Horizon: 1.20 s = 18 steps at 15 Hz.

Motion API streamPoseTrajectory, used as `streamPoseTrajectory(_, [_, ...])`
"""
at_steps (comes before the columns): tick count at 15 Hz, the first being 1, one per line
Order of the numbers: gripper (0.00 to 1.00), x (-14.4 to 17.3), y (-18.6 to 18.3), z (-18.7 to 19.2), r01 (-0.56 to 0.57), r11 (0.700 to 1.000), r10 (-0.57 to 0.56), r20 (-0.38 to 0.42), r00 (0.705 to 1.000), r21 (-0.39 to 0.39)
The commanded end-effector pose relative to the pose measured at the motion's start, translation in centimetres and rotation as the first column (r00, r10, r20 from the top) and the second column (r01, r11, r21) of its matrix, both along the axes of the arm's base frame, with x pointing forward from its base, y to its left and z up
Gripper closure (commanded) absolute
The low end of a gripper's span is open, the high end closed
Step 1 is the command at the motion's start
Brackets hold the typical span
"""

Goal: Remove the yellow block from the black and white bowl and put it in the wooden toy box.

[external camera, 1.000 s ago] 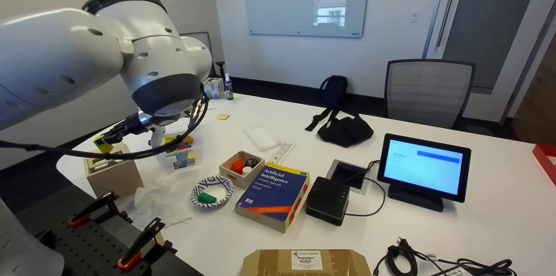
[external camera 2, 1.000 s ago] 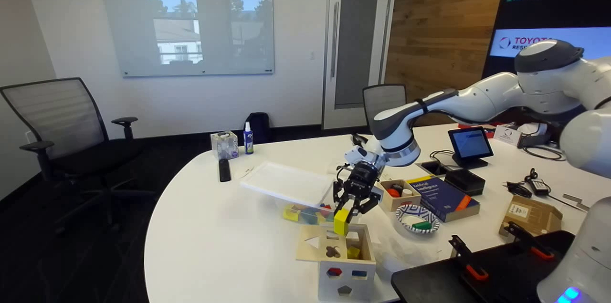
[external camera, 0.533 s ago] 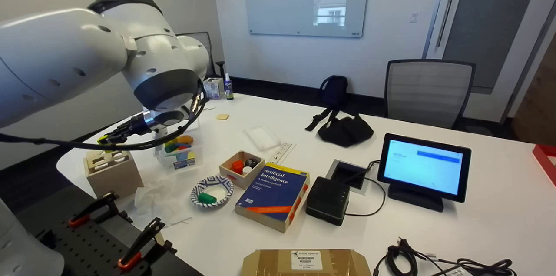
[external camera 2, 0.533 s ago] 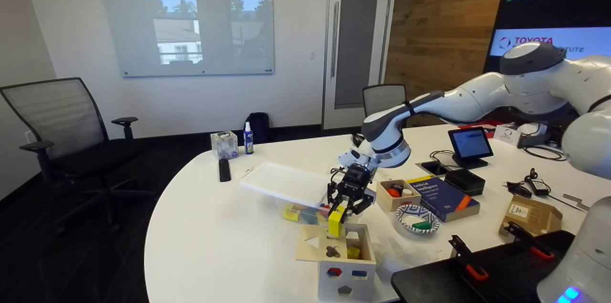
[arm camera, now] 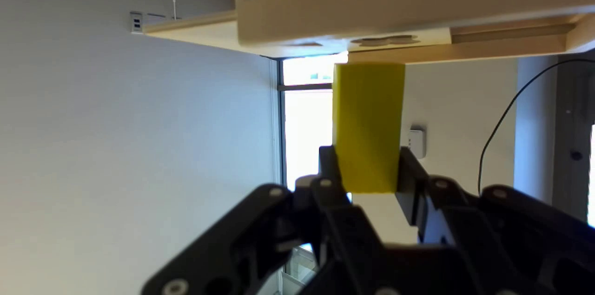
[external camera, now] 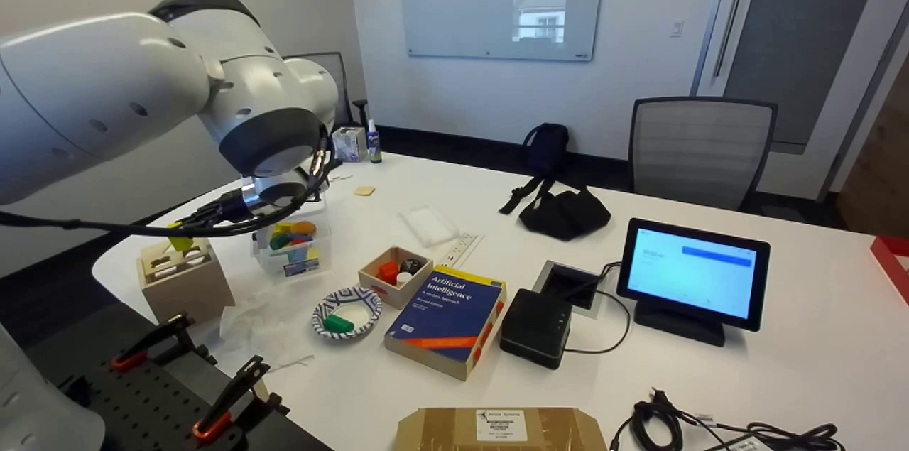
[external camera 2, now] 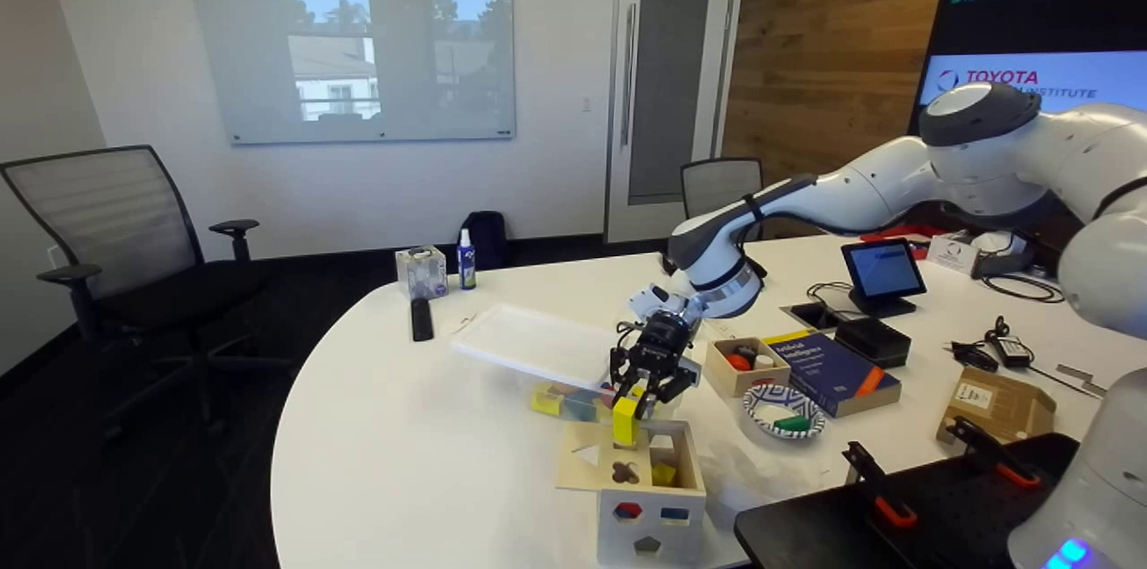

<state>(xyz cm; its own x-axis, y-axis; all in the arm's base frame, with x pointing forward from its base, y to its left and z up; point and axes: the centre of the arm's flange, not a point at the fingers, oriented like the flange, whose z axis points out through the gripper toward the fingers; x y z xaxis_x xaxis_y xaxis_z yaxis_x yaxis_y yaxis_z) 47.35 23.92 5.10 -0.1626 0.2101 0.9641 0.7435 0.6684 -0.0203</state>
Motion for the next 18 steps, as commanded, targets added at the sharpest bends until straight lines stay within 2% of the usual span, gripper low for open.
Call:
streamPoseTrajectory(1, [0.92, 0.7, 0.2, -0.2, -0.039, 0.999, 0.039, 0.004, 0.999, 0.006])
streamPoseTrajectory(18, [0.92, 1.8, -0.2, -0.9, -0.085, 0.996, 0.085, -0.003, 0.996, -0.012])
